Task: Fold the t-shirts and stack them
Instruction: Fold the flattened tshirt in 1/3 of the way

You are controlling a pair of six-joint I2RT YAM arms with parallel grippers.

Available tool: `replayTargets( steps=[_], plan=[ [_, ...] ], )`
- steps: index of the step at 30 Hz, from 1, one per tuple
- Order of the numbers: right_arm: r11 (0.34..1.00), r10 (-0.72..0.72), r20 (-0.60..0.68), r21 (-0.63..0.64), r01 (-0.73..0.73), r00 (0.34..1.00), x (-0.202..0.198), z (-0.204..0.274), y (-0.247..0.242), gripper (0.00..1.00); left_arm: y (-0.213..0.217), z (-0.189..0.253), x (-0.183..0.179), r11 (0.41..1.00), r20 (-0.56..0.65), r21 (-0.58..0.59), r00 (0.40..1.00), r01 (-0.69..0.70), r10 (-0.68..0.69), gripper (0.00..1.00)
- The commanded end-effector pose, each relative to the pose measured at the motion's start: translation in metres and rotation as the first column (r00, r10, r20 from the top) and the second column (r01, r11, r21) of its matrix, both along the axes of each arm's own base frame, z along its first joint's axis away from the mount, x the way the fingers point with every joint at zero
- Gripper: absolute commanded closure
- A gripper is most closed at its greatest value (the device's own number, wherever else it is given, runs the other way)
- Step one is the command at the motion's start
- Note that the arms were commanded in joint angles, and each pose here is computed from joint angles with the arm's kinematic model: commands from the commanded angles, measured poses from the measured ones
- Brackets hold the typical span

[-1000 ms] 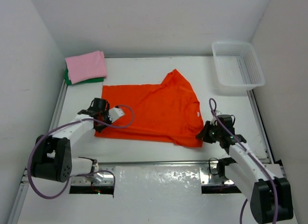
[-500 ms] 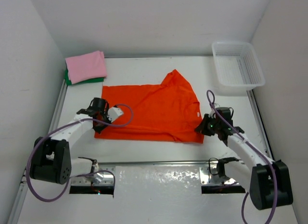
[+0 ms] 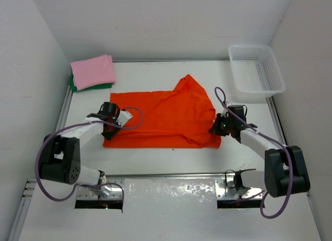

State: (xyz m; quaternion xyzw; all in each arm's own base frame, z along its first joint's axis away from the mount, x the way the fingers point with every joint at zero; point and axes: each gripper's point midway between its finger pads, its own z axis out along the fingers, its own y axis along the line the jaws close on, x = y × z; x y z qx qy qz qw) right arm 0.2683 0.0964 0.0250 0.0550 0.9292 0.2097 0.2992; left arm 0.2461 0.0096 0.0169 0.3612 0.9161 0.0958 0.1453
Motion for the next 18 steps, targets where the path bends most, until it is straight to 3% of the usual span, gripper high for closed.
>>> replayTargets(
  steps=[1,5,9,10,13,15,17,18],
  plan=[
    [0.998,0.043,0.116,-0.06,-0.036,0.992,0.034,0.023,-0.003,1.0,0.0,0.018,0.034,0.998,0.119,-0.003,0.991,-0.067,0.067,0.76],
    [0.994,0.05,0.1,-0.105,-0.04,0.994,0.046,0.016,-0.008,0.99,0.016,0.024,0.052,0.984,0.19,0.044,0.969,-0.171,0.16,0.69],
    [0.988,0.079,0.065,-0.135,-0.07,0.995,0.055,0.01,-0.009,0.86,0.042,0.028,0.055,0.957,0.19,0.084,0.948,-0.277,0.257,0.63],
    [0.987,0.089,0.074,-0.143,-0.078,0.993,0.06,0.014,-0.008,0.77,0.055,0.033,0.057,0.944,0.203,0.078,0.932,-0.322,0.301,0.63],
    [0.984,0.1,0.07,-0.154,-0.088,0.993,0.066,0.019,-0.009,0.72,0.083,0.048,0.063,0.9,0.249,0.045,0.878,-0.433,0.409,0.62],
    [0.981,0.093,0.069,-0.174,-0.08,0.993,0.067,0.023,-0.012,0.67,0.079,0.062,0.072,0.905,0.255,-0.004,0.875,-0.425,0.412,0.63],
    [0.978,0.092,0.066,-0.192,-0.078,0.994,0.068,0.031,-0.016,0.57,0.053,0.08,0.075,0.939,0.259,-0.118,0.903,-0.322,0.343,0.63],
    [0.975,0.086,0.083,-0.213,-0.066,0.993,0.069,0.039,-0.019,0.55,0.027,0.079,0.073,0.956,0.232,-0.207,0.939,-0.207,0.254,0.63]
  ],
)
